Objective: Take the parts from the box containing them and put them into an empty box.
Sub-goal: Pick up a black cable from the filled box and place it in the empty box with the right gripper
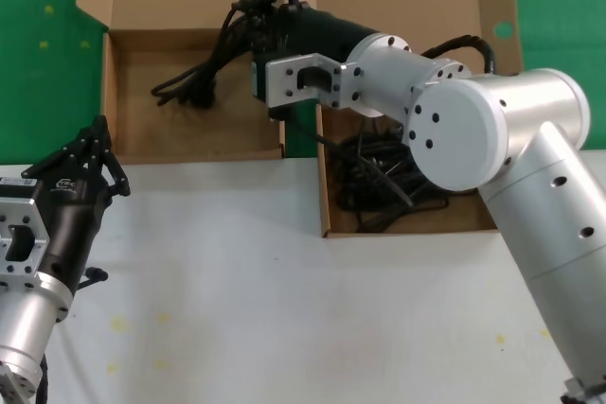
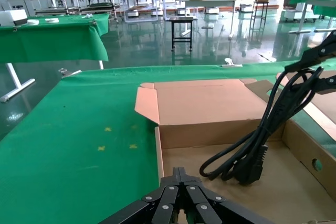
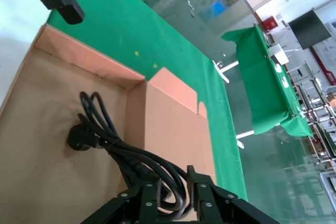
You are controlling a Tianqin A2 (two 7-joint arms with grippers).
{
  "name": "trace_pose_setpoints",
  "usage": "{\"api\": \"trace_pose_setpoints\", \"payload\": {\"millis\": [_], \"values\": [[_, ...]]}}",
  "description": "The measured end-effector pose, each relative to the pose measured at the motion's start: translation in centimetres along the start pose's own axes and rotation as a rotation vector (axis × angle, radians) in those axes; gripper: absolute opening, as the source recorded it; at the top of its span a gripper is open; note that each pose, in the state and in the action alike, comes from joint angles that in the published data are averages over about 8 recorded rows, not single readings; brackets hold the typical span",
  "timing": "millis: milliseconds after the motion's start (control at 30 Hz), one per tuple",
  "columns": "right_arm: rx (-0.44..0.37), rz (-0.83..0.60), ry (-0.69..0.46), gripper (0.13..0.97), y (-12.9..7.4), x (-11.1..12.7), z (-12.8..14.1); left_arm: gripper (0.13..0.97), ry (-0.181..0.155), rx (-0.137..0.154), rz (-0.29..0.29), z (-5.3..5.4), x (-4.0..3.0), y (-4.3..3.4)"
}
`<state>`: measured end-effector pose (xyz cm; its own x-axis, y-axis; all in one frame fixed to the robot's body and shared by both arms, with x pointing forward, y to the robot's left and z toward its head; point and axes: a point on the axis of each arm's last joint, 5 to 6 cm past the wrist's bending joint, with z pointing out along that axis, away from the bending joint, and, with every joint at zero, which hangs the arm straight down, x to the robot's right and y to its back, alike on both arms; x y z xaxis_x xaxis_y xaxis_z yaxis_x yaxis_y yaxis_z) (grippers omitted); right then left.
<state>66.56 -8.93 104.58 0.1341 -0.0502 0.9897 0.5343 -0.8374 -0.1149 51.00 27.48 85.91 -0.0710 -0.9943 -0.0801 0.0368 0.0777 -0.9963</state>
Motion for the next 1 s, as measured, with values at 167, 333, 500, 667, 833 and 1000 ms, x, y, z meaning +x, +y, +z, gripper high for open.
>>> {"api": "trace_pose_setpoints", "payload": {"millis": [167, 333, 500, 667, 833, 1000], "values": [[0.002, 0.023, 0.011, 0.247, 0.2, 0.5, -0.5, 0.144, 0.000, 0.000, 0.000, 0.0, 0.00, 0.00], [0.003, 0.038, 0.011, 0.333, 0.7, 0.9, -1.2, 0.144, 0.000, 0.000, 0.000, 0.0, 0.00, 0.00], [0.002, 0.043, -0.007, 0.410, 1.1, 0.5, -1.7, 0.144, 0.000, 0.000, 0.000, 0.0, 0.00, 0.00], [0.002, 0.041, -0.031, 0.535, 1.4, 0.0, -1.9, 0.144, 0.000, 0.000, 0.000, 0.0, 0.00, 0.00], [0.012, 0.039, -0.055, 0.633, 1.5, -0.6, -2.0, 0.144, 0.000, 0.000, 0.000, 0.0, 0.00, 0.00], [0.031, 0.044, -0.069, 0.753, 1.4, -1.0, -1.9, 0.144, 0.000, 0.000, 0.000, 0.0, 0.00, 0.00]]}}
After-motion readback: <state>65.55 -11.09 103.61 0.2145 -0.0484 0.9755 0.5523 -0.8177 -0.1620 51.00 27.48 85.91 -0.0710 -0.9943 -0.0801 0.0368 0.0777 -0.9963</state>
